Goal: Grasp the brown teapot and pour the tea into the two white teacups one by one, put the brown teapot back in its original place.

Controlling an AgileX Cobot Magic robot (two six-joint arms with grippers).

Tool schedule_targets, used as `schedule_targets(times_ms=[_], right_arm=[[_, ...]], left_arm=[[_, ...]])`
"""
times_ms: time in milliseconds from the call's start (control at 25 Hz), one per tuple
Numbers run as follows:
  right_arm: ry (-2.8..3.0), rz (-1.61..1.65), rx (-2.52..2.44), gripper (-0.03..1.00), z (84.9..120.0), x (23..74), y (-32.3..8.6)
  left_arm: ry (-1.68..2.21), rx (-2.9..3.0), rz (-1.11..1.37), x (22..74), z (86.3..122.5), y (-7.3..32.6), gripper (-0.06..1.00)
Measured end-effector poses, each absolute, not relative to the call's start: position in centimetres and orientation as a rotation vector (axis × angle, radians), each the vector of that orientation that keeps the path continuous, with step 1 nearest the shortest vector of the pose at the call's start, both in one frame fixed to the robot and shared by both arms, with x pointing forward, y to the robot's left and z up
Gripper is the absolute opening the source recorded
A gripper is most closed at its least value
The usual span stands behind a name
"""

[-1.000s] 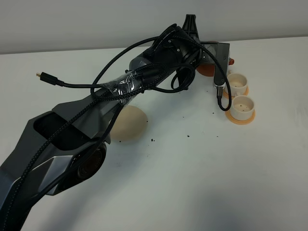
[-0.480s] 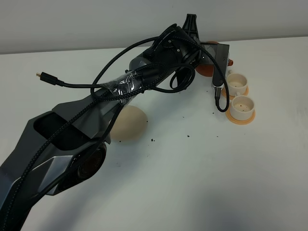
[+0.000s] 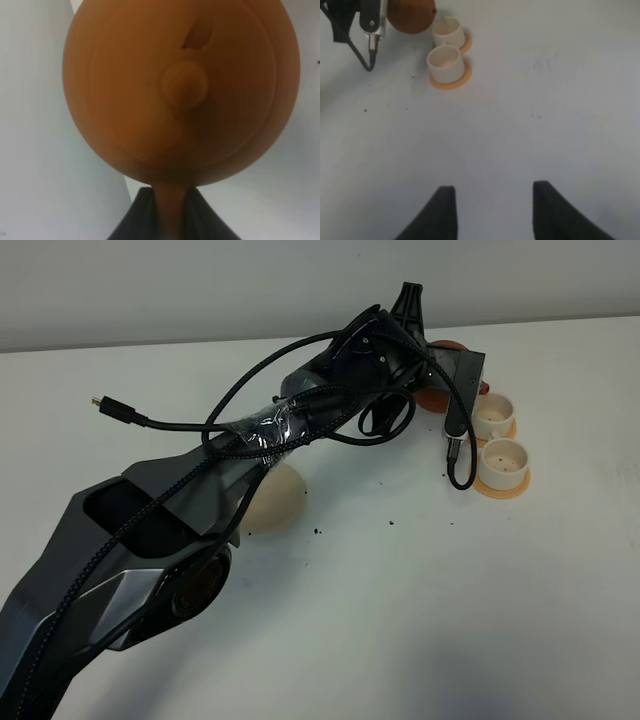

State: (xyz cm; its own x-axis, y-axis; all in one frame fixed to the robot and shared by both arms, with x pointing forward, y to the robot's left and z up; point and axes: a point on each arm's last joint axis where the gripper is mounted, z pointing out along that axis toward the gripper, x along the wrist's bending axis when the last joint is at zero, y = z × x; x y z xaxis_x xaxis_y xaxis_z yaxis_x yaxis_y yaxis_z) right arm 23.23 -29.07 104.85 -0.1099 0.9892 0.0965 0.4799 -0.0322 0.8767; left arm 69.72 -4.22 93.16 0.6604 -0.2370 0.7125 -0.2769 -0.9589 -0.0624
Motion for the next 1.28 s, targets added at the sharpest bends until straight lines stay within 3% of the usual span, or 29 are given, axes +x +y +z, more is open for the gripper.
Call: schedule_targets(times_ms=[1280], right_arm=[[1.643, 1.081, 1.558, 0.37, 104.85, 23.23, -29.07]], left_arm=[[-0.614, 2.771, 1.404, 70.17, 93.77, -4.61, 0.12]])
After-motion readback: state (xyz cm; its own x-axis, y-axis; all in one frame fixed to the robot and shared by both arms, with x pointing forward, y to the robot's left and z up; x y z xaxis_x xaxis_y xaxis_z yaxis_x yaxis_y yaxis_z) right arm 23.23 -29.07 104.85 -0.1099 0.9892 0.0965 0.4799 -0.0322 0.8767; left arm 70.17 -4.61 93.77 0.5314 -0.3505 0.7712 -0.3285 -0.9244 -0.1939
